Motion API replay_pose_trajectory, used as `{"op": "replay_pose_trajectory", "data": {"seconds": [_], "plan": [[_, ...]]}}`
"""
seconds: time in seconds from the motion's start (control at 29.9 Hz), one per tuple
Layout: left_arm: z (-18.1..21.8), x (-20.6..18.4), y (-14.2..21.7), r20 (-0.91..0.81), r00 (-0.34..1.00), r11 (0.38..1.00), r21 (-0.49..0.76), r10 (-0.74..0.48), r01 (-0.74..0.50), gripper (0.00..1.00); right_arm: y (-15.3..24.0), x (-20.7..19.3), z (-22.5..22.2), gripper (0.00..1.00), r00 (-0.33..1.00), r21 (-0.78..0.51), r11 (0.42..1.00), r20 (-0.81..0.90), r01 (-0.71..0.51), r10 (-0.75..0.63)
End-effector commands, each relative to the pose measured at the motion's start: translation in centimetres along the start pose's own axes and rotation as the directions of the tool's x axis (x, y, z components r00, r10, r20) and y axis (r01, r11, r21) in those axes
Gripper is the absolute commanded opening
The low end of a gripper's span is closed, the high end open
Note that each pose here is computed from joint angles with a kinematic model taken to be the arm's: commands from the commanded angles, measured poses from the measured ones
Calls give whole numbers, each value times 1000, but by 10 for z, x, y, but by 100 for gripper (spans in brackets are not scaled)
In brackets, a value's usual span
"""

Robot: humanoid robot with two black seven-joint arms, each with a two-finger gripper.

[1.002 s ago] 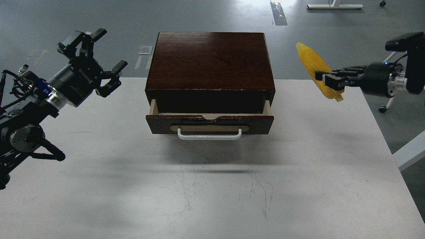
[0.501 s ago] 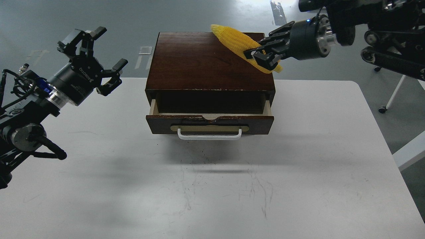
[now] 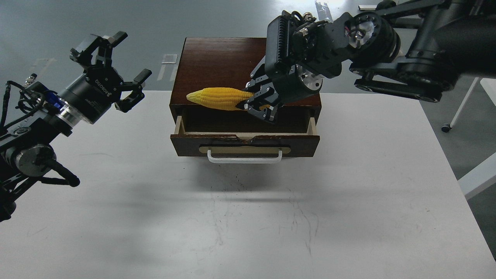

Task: Put corn in drawer with both arms
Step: 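Carry the corn over the open drawer and lower it inside, then open the right gripper to release the corn in the drawer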

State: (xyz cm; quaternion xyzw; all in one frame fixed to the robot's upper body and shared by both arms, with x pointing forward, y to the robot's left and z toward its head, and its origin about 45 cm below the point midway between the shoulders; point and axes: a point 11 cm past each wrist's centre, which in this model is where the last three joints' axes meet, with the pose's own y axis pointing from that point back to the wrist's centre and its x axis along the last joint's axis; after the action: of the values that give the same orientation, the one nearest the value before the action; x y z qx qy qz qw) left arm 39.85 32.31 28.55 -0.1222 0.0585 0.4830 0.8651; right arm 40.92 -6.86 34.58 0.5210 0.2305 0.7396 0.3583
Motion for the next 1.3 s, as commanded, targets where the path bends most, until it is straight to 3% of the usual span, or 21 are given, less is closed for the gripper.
{"op": "replay_pose_trajectory", "data": {"seconds": [0.0,0.37,0.57,1.0,1.1,1.17,1.27], "plan": [[1,1,1,4,1000,1000,-1,2,-2,99,-5,-9,-5,13,999,16,999,-26,36,-35],[3,3,2,9,1000,1000,0,4,-4,99,-9,-39,-8,23,998,24,997,11,68,-68],[3,3,2,9,1000,1000,0,4,-4,99,-10,-40,-10,47,998,28,998,14,64,-64],[8,3,1,10,1000,1000,-13,6,-6,99,-10,-38,-11,64,999,31,999,15,43,-44],[8,4,1,11,1000,1000,-13,7,-7,99,-8,-39,-10,71,999,26,999,19,41,-41],[8,4,1,11,1000,1000,-13,7,-7,99,-7,-40,-9,88,999,23,999,23,37,-38],[8,4,1,11,1000,1000,-13,7,-7,99,0,-41,-4,92,999,5,1000,29,25,-25]]}}
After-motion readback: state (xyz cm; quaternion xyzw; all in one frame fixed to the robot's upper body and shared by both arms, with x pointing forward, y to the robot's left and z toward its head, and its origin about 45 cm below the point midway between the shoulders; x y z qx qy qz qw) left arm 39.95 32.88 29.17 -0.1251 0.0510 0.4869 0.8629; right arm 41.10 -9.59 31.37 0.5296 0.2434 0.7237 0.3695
